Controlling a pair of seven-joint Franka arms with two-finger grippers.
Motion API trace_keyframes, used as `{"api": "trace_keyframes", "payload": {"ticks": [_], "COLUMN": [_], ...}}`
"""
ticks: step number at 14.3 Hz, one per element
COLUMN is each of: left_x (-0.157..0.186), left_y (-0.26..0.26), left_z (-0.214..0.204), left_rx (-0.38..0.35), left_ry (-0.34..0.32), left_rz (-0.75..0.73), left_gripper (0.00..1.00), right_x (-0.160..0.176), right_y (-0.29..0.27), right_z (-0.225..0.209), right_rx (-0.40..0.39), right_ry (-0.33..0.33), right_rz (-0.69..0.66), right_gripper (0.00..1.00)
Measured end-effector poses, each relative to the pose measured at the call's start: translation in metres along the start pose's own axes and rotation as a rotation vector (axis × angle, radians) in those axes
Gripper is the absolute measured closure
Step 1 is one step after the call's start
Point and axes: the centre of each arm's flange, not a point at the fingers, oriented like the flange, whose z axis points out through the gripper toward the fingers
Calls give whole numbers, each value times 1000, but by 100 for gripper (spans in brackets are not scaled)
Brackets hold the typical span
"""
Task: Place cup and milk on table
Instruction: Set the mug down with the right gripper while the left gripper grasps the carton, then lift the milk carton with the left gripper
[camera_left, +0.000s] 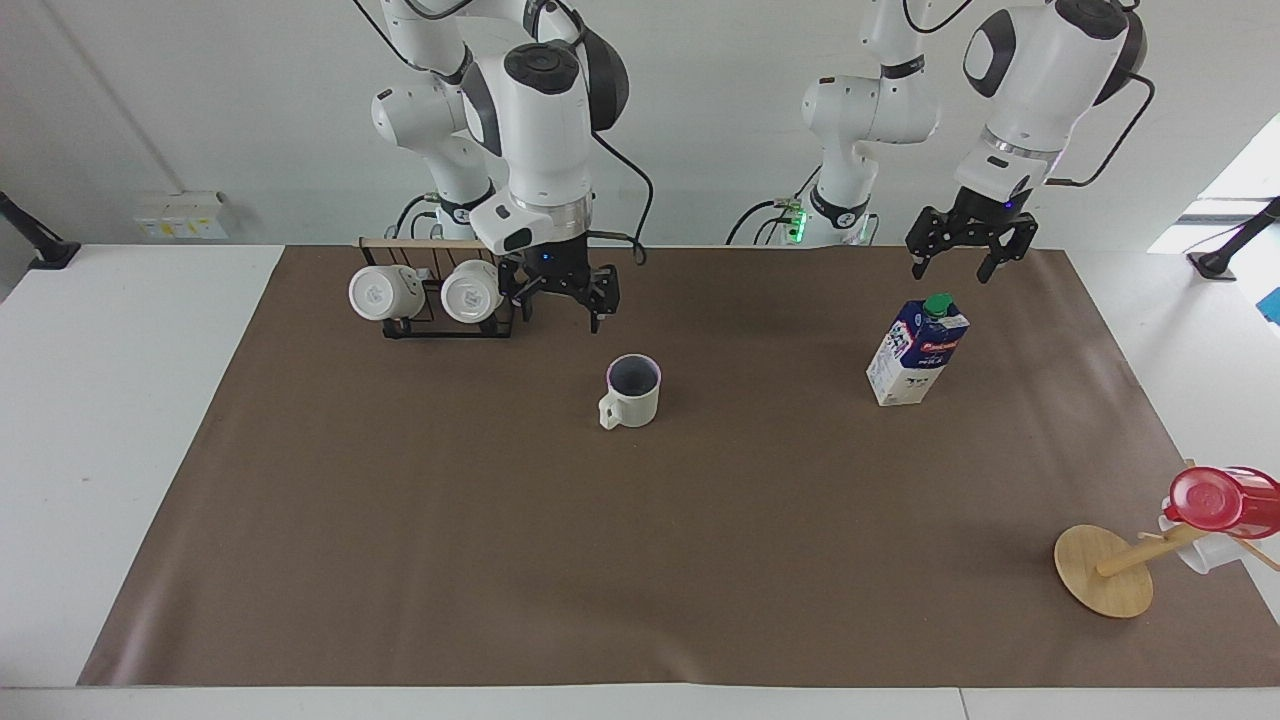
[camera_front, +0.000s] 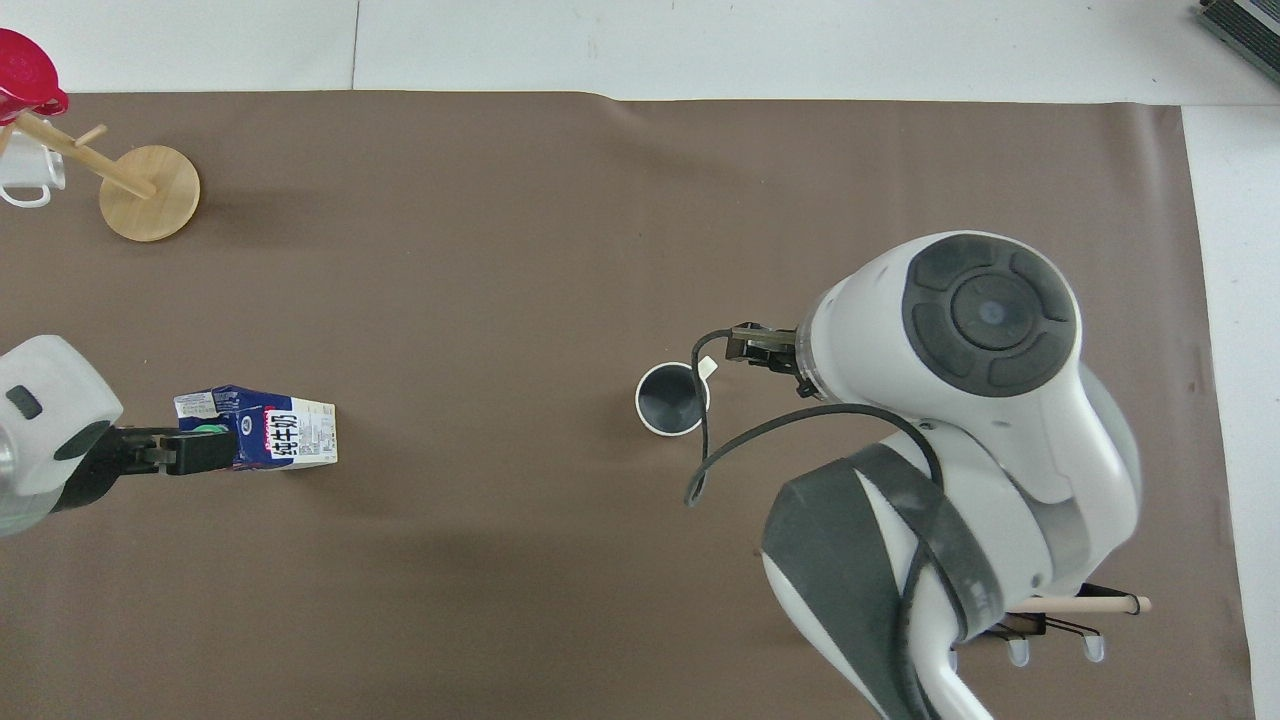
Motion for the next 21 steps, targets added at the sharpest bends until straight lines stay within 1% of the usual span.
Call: {"api": "trace_keyframes", "payload": {"ticks": [7, 9, 13, 15, 18, 21], "left_x": [-5, -5, -3, -1, 3, 6], "left_y": [0, 0, 1, 0, 0, 0], "left_z": [20, 26, 36, 45, 57, 72], "left_rx": [49, 50, 50, 51, 53, 55], "left_ry": [45, 57, 65, 69, 71, 72], "left_rz": [35, 38, 41, 40, 40, 41], "left_gripper": [0, 0, 0, 0, 0, 0], "right_x": [24, 30, 47, 52, 56, 52], "right_y": [122, 157, 217, 233, 239, 242], "right_z": [-46, -50, -50, -56, -71, -98], "right_rx": [-19, -24, -24, -21, -17, -15], "right_ry": [-58, -74, -78, -64, -39, -46], "right_rz": [-40, -44, -38, -46, -43, -37], "right_gripper": [0, 0, 0, 0, 0, 0]}}
